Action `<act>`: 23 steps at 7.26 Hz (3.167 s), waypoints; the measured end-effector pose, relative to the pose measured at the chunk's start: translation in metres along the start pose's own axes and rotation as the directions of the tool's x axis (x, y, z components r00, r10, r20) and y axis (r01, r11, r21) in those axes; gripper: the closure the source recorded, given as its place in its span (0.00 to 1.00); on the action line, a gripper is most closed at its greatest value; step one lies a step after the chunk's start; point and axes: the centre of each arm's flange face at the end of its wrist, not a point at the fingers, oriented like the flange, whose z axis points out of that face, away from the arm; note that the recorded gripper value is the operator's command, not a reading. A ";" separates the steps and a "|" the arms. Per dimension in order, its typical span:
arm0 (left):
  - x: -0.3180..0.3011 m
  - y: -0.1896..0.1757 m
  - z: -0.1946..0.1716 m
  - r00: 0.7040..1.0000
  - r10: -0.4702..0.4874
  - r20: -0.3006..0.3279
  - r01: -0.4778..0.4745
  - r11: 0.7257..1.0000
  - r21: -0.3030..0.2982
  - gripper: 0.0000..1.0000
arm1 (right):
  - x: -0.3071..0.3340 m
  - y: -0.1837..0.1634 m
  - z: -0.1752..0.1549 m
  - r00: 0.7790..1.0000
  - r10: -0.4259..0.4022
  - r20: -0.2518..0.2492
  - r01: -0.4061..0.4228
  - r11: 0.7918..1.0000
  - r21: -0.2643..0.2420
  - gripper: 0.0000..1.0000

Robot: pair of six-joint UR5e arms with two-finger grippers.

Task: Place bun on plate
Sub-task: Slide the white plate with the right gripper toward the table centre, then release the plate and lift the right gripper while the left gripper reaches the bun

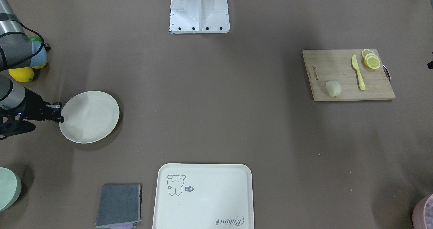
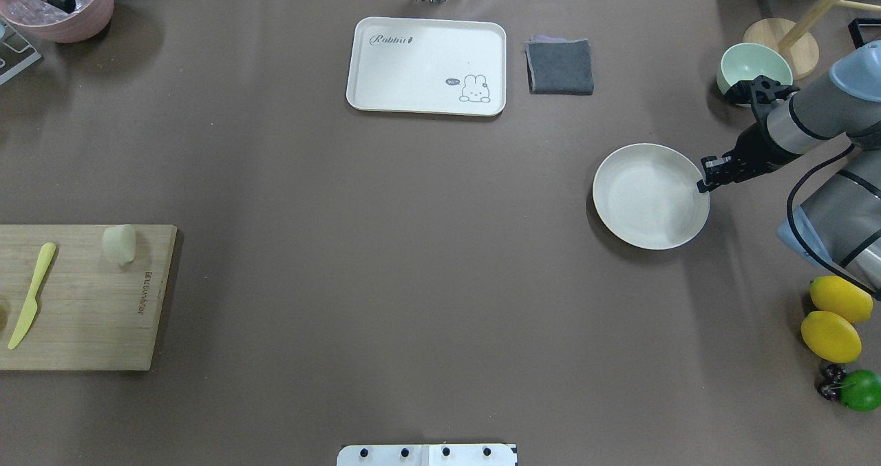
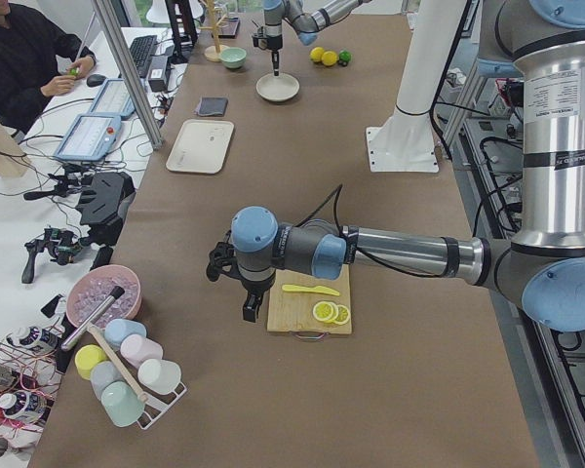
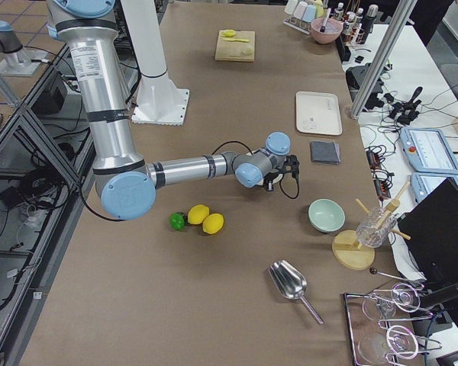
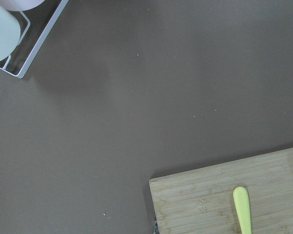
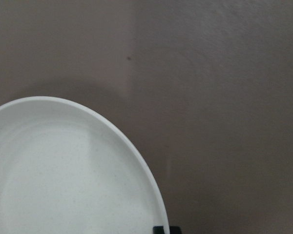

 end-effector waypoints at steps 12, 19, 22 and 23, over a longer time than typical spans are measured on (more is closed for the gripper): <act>0.219 0.003 0.142 0.943 -0.325 -0.074 0.325 0.946 -0.012 0.04 | -0.337 0.073 0.051 0.956 0.227 0.188 -0.242 0.969 0.057 0.00; 0.249 0.006 0.184 0.950 -0.311 -0.029 0.311 0.950 -0.019 0.69 | -0.281 0.034 0.010 0.954 0.230 0.191 -0.240 0.971 0.027 0.00; 0.296 -0.019 0.156 0.955 -0.279 -0.102 0.281 0.960 0.010 0.69 | -0.252 0.016 -0.017 0.947 0.248 0.203 -0.254 0.967 0.004 0.00; 0.338 -0.044 0.143 0.949 -0.286 -0.134 0.291 0.957 0.018 0.69 | -0.235 0.014 -0.022 0.950 0.243 0.198 -0.248 0.969 0.001 0.00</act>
